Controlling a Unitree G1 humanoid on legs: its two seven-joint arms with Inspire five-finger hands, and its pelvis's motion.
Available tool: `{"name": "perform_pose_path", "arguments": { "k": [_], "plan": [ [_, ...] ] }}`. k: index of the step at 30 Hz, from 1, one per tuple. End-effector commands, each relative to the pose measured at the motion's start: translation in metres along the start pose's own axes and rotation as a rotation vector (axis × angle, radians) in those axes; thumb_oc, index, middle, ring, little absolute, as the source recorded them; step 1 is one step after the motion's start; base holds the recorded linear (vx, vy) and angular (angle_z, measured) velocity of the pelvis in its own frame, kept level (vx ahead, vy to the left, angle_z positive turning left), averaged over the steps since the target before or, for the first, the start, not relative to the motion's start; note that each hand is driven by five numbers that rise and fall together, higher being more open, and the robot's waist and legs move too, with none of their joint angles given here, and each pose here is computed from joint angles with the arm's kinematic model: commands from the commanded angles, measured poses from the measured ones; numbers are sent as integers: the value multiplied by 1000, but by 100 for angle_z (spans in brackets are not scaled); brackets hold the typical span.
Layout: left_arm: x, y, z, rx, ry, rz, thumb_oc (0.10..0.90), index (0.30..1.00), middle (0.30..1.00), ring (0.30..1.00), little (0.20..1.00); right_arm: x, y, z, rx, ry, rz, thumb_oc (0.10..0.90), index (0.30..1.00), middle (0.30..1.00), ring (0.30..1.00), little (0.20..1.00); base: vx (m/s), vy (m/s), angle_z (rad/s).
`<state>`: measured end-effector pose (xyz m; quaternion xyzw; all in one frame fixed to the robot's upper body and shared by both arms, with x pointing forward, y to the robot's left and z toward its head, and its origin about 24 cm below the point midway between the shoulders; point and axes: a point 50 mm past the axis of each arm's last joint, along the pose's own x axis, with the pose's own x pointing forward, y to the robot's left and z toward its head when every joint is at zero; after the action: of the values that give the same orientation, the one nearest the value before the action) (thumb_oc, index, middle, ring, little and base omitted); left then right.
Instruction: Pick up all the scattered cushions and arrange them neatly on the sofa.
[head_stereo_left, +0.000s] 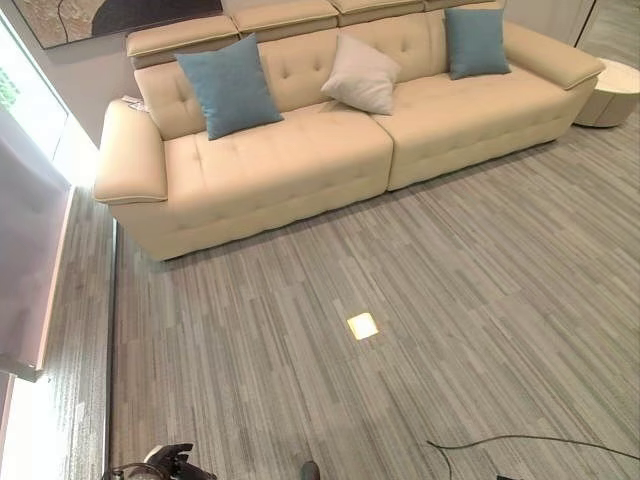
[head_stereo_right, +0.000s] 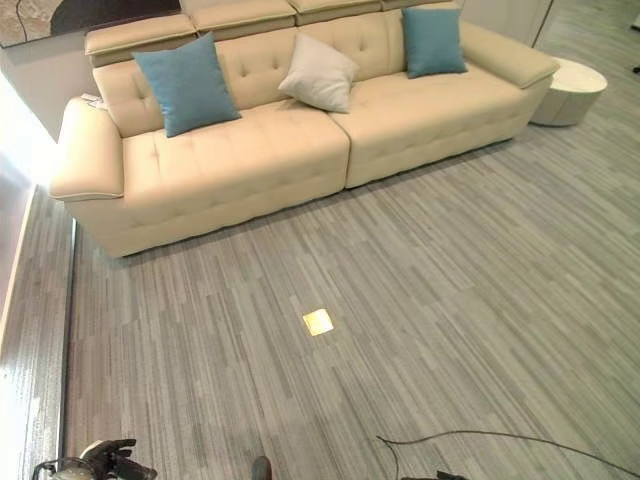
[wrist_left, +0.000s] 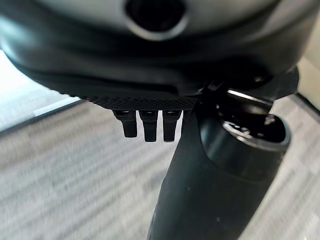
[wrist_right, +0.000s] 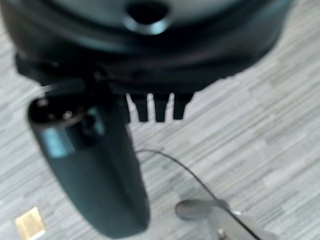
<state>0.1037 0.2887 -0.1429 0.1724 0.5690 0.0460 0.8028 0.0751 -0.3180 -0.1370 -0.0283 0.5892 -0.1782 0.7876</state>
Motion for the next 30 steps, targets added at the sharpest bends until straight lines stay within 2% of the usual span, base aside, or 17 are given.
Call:
{"name": "perform_pose_path", "arguments": {
  "k": [1,4,6,9,11,15,18,20,24,30],
  "plan": [
    [0,-4,1,22,0,27,800,900,900,900,900,-3,-13,-23,-68,41,-70,800,900,900,900,900,0,0,0],
    [2,-10,10,16,-32,34,800,900,900,900,900,-1,5,-20,-114,28,-33,800,900,900,900,900,3,-15,0],
    [3,-10,20,-85,-65,51,800,900,900,900,900,1,12,-10,-73,-5,-12,800,900,900,900,900,5,-62,0],
    [3,-15,30,-123,-95,43,800,900,900,900,900,2,17,-4,-52,-28,2,800,900,900,900,900,2,-78,0],
    [4,-25,40,-104,-125,18,800,900,900,900,900,3,25,6,-79,-60,17,800,900,900,900,900,-45,-137,-4],
    [3,-43,45,101,-138,-26,800,900,900,900,900,3,43,27,-225,-129,50,800,900,900,900,900,-75,-191,-73],
    [3,-40,49,78,-156,-18,800,900,900,900,900,3,48,20,-266,-111,71,800,900,900,900,900,140,-259,-109],
    [3,-43,66,40,-217,-32,800,900,900,900,900,3,45,14,-290,-85,72,800,900,900,900,900,157,-368,-44],
    [-1,-61,92,143,-313,-77,800,900,900,900,900,3,41,4,-344,-51,68,800,900,900,900,900,148,-367,-35],
    [-2,-79,77,224,-294,-122,800,900,900,900,900,3,38,30,-381,-123,57,800,900,900,900,900,219,-174,-66]
  ]
}}
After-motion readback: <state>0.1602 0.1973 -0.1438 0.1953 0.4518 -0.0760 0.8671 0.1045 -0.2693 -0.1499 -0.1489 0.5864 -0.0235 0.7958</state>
